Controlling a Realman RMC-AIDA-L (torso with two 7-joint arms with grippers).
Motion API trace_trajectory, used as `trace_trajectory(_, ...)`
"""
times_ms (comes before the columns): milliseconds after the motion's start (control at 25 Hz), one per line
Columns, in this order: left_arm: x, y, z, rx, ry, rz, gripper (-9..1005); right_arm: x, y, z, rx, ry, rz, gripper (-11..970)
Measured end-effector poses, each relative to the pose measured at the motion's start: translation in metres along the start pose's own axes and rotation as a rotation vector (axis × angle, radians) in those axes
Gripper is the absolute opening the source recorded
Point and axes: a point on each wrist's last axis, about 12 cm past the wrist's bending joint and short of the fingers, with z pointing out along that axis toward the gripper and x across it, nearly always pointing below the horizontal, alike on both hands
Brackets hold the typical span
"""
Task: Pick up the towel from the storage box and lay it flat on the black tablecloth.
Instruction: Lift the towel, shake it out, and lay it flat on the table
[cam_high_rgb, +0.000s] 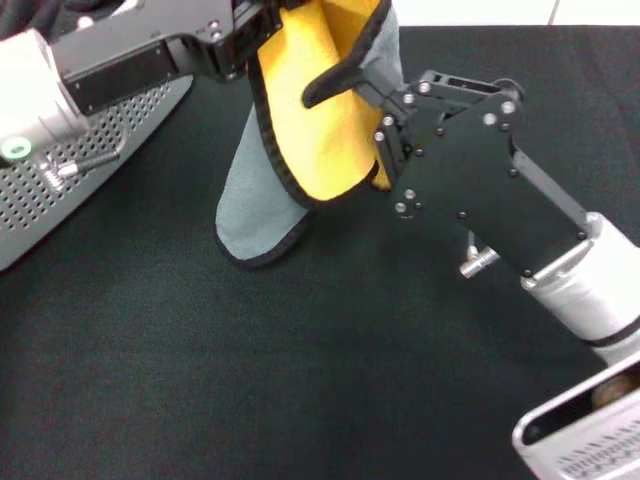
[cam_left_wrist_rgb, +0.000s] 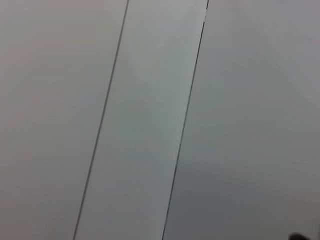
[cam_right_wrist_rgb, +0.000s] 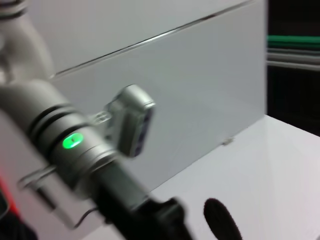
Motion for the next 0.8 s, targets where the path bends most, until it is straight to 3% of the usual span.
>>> trace_trajectory(400,0.029,-0.003,-0.011,0.031,0.021,0.052,32,-0.003,-0.011,-0.014,0.086,-0.022,0.256,7)
trace_trajectory(800,0.058,-0.007,-0.019,0.042,0.031,0.025,100,0.009,-0.027,-0.010,0.125,-0.034,0.436,11)
